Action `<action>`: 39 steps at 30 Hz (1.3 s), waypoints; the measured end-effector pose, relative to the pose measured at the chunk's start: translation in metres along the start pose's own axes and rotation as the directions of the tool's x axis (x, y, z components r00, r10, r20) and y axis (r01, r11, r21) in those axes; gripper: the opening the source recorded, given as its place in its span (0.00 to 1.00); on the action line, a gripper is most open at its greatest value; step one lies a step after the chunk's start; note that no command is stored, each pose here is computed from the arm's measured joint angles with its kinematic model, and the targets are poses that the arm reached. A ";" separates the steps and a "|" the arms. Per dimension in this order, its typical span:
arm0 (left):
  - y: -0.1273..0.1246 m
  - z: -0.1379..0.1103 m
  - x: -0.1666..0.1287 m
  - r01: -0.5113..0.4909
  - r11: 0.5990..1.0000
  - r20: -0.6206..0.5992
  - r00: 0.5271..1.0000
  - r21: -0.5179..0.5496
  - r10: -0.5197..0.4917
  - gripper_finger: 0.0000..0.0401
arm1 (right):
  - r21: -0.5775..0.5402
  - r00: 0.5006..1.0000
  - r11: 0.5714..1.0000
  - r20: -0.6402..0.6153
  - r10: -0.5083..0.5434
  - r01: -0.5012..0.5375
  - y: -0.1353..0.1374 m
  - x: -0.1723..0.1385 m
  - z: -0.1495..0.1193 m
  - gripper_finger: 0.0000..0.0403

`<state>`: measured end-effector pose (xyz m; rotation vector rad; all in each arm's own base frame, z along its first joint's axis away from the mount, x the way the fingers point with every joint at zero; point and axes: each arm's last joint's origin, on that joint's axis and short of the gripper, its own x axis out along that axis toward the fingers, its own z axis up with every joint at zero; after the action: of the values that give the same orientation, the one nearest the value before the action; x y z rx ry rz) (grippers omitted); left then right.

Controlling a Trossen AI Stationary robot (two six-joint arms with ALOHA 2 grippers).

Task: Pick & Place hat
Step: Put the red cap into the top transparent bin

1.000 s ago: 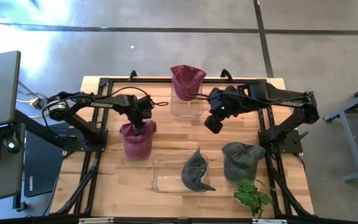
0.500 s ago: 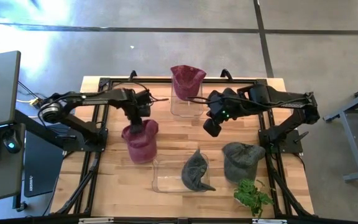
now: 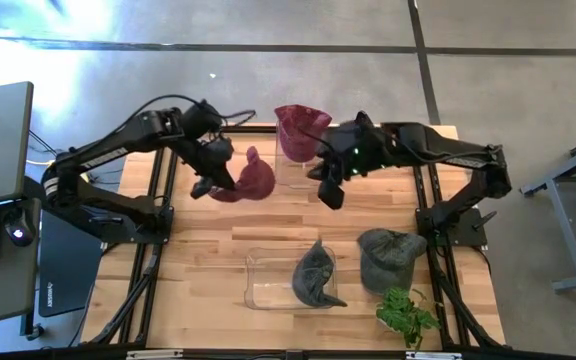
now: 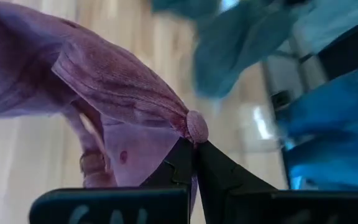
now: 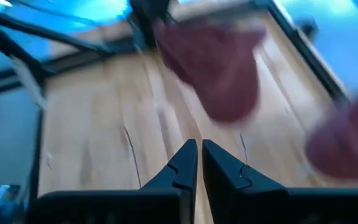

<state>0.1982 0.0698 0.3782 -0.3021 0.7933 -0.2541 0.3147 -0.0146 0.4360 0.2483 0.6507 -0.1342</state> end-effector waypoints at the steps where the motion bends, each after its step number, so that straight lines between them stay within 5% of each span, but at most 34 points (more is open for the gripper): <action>1: -0.002 0.002 -0.002 0.018 1.000 0.014 1.000 0.007 -0.018 0.00 | -0.039 0.999 0.999 0.034 0.037 -0.036 -0.001 0.002 0.005 0.08; 8: -0.004 0.010 -0.005 0.079 0.997 0.068 0.995 0.014 -0.079 0.00 | -0.238 0.960 0.942 0.094 0.265 -0.237 -0.009 0.045 0.022 0.34; 15: -0.005 0.018 -0.005 0.139 0.990 0.144 0.980 0.020 -0.140 0.00 | -0.353 0.976 0.921 0.076 0.205 -0.166 -0.018 0.095 0.020 0.53; 39: -0.002 0.026 -0.002 0.172 0.985 0.180 0.969 0.002 -0.170 0.00 | -0.454 0.942 0.872 0.172 0.289 -0.184 -0.028 0.098 0.032 0.54</action>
<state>0.2156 0.0729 0.3969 -0.4015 0.5908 -0.3781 0.4057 -0.0545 0.3953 -0.1201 0.3936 0.2193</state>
